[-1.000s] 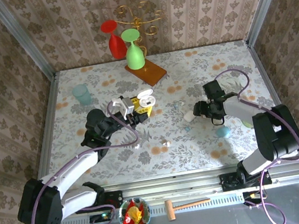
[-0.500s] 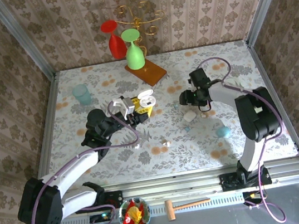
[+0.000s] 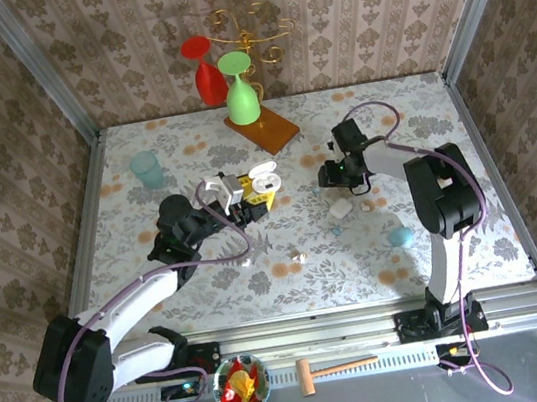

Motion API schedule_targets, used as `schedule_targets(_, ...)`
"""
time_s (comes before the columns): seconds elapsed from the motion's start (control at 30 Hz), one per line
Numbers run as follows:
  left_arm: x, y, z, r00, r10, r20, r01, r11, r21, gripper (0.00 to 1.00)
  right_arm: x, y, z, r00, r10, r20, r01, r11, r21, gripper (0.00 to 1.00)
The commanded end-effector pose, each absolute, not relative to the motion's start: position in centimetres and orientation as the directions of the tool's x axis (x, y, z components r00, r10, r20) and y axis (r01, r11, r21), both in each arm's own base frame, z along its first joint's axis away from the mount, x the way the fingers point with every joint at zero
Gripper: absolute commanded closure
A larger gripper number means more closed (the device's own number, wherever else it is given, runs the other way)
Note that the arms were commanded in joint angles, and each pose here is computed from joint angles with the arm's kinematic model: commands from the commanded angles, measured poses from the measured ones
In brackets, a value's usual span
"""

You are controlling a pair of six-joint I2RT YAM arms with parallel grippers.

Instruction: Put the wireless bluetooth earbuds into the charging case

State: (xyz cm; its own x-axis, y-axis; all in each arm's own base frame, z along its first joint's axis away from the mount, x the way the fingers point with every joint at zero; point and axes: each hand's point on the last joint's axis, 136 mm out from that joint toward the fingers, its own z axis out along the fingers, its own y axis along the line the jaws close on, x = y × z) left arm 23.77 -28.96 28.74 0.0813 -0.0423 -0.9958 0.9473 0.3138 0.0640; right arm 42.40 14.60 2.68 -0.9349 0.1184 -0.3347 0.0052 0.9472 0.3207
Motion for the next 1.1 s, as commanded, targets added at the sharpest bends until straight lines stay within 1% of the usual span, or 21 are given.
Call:
schedule_targets(0.0,24.1,-28.8,29.0,0.131,-0.047,-0.990,0.933,0.344,0.107,0.95,40.6,15.4,4.9,-0.926,0.085,-0.367,-0.039,0.947,0.320,0.49)
schedule_targets(0.03,24.2,-28.7,28.7,0.130,-0.041,-0.991,0.930,0.350,0.108,0.95,40.2,15.3,5.8,-0.914,0.097,-0.395,-0.040,0.945,0.325,0.46)
schedule_targets(0.1,24.4,-28.6,28.3,0.135,-0.030,-0.990,0.924,0.364,0.115,0.95,39.1,15.6,7.1,-0.901,0.106,-0.422,-0.046,0.941,0.336,0.45)
schedule_targets(0.23,25.0,-28.2,28.0,0.152,-0.025,-0.988,0.911,0.391,0.130,0.95,35.4,17.4,8.3,-0.902,0.103,-0.420,-0.066,0.926,0.371,0.45)
schedule_targets(0.3,25.4,-28.0,27.8,0.155,-0.021,-0.988,0.902,0.411,0.133,0.95,33.2,18.7,8.2,-0.912,0.111,-0.395,-0.060,0.916,0.397,0.46)
schedule_targets(0.4,25.7,-27.6,28.0,0.165,-0.025,-0.986,0.891,0.433,0.138,0.95,30.2,20.4,7.6,-0.924,0.161,-0.346,-0.008,0.898,0.440,0.48)
schedule_targets(0.57,25.8,-27.5,28.0,0.165,-0.021,-0.986,0.890,0.434,0.140,0.95,26.3,22.7,6.3,-0.943,0.225,-0.244,0.079,0.866,0.493,0.53)
schedule_targets(0.73,26.0,-27.7,27.6,0.161,-0.011,-0.987,0.892,0.430,0.141,0.95,24.6,24.8,4.8,-0.964,0.203,-0.174,0.086,0.851,0.518,0.57)
schedule_targets(0.87,26.0,-27.8,27.5,0.154,-0.009,-0.988,0.895,0.425,0.135,0.95,24.2,26.5,4.0,-0.974,0.163,-0.156,0.059,0.851,0.522,0.59)
schedule_targets(1.07,26.0,-27.8,27.4,0.149,-0.010,-0.989,0.897,0.421,0.131,0.95,24.0,27.7,2.7,-0.983,0.144,-0.118,0.060,0.847,0.528,0.64)
